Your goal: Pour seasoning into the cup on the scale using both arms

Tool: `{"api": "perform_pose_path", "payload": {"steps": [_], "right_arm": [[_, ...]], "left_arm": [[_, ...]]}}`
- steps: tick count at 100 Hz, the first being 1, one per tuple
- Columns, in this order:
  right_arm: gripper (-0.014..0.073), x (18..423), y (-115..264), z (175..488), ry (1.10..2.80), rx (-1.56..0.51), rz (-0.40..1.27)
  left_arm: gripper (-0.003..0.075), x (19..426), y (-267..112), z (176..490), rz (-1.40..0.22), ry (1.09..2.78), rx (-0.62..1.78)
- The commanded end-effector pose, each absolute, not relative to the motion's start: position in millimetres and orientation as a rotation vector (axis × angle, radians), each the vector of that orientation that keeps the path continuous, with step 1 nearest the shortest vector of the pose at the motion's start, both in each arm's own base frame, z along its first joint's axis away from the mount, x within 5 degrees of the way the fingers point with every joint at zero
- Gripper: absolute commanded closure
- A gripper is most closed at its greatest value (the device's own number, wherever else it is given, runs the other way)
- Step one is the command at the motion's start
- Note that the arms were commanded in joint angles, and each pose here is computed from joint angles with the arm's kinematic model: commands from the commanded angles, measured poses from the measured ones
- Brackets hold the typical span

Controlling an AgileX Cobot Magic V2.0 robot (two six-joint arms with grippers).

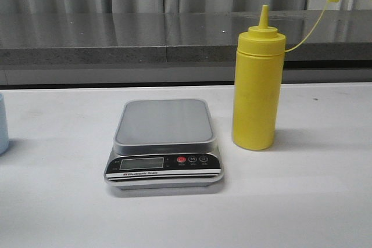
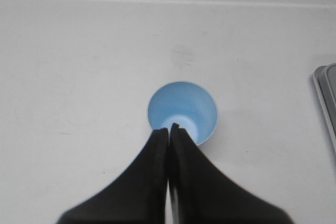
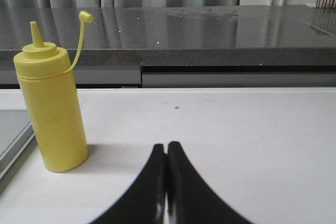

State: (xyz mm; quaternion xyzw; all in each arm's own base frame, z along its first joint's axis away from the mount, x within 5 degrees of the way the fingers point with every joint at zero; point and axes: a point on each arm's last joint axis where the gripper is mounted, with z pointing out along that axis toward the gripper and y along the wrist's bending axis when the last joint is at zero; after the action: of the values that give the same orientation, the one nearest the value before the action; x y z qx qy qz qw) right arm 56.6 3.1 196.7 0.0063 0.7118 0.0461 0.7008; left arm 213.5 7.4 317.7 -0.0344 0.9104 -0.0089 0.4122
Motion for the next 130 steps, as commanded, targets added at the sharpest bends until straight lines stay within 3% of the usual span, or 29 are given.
{"api": "perform_pose_path", "payload": {"steps": [1,24,31,38,53,60,91,130], "right_arm": [[0.0662,54,3,213,1.46,0.006,0.099],[0.0662,54,3,213,1.46,0.006,0.099],[0.0662,54,3,213,1.46,0.006,0.099],[0.0662,54,3,213,1.46,0.006,0.099],[0.0662,54,3,213,1.46,0.006,0.099],[0.0662,54,3,213,1.46,0.006,0.099],[0.0662,54,3,213,1.46,0.006,0.099],[0.0662,54,3,213,1.46,0.006,0.099]], "left_arm": [[0.074,232,9,331,-0.023,2.257,-0.091],[0.0736,263,10,325,-0.025,2.322,-0.094],[0.0696,267,10,321,-0.025,2.338,-0.094],[0.0594,268,10,318,-0.025,2.356,-0.095],[0.0258,269,10,314,-0.026,2.378,-0.096],[0.0188,269,10,314,-0.026,2.376,-0.096],[0.0207,281,12,306,-0.011,2.365,-0.088],[0.0207,315,13,255,-0.011,2.481,-0.097]]}}
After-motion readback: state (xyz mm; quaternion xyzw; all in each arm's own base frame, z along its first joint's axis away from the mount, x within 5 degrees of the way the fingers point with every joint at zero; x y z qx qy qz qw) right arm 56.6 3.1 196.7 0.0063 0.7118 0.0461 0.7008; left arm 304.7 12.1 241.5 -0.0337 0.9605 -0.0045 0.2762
